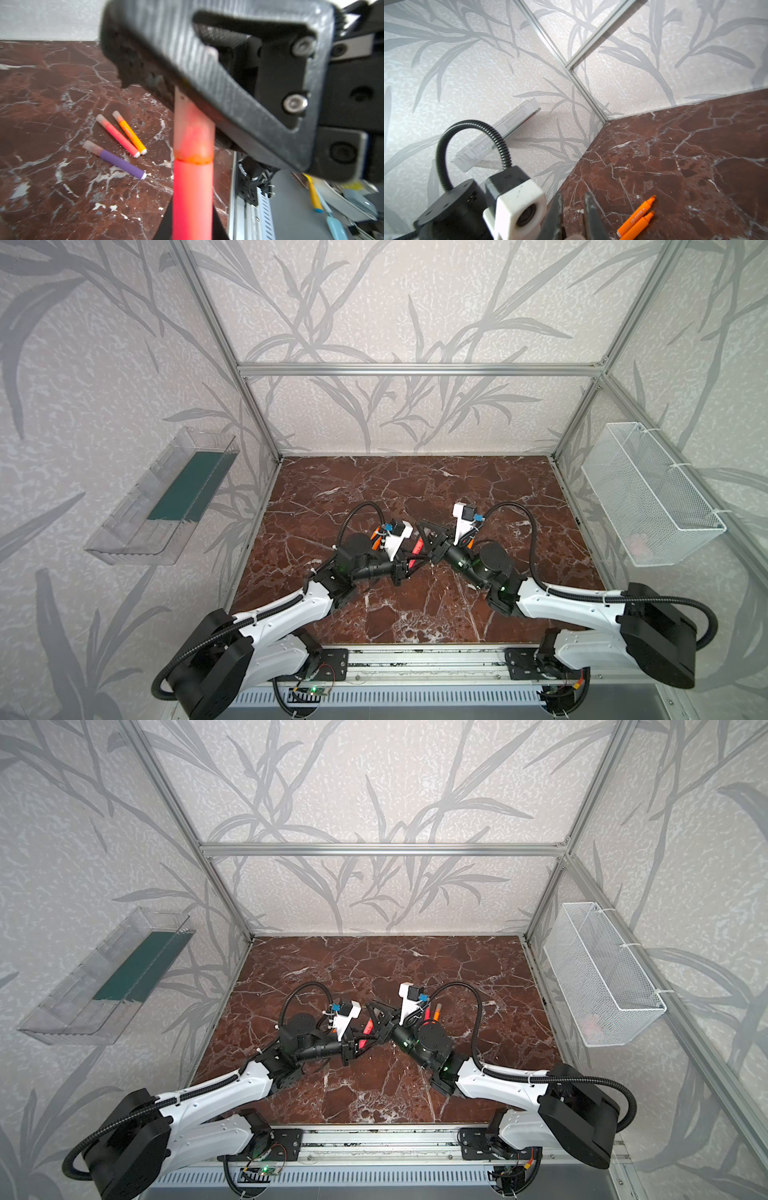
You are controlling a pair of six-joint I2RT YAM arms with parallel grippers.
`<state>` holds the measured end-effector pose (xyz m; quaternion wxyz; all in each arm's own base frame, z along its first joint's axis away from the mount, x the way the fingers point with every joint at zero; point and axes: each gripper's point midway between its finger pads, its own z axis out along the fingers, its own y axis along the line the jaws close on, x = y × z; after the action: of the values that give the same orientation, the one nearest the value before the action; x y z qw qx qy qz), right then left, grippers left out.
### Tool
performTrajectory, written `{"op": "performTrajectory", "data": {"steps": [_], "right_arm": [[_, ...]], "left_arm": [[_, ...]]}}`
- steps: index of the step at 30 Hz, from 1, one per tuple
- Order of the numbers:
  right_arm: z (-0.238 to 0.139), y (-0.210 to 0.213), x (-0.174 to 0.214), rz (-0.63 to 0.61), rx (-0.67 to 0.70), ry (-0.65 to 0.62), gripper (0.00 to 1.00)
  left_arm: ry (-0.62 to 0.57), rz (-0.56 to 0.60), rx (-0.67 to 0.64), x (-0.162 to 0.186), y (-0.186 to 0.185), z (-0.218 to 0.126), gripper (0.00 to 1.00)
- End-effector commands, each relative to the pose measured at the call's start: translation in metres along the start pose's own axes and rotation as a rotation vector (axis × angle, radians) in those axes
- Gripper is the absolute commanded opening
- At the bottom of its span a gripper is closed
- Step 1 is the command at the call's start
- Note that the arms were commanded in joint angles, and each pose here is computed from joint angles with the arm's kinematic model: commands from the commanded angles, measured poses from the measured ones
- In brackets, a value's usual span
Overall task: Insert the pens into the pen caps
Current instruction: 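Press the pale cap fully onto the pink marker while the left gripper holds it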
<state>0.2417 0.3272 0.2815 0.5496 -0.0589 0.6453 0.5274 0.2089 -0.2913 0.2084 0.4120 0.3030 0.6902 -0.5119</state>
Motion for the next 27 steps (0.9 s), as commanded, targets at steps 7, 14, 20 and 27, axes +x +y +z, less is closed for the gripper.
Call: {"op": "performTrajectory", "data": {"steps": [7,14,20,27], "right_arm": [[-0.024,0.022,0.133,0.078,0.173,0.4,0.0],[-0.014,0.054,0.164,0.098,0.161,0.444,0.0],[-0.015,0.048,0.158,0.088,0.152,0.382,0.0],[-0.023,0.031,0.138,0.05,0.211,0.297,0.0]], "left_arm": [[-0.301,0.061,-0.353,-0.079,0.047,-0.043,0.0],[-0.318,0.078,-0.448,-0.079,0.057,-0.053,0.0],[-0.322,0.085,-0.461,-0.077,0.057,-0.057,0.0],[-0.309,0.081,-0.429,-0.072,0.053,-0.055,0.0]]}}
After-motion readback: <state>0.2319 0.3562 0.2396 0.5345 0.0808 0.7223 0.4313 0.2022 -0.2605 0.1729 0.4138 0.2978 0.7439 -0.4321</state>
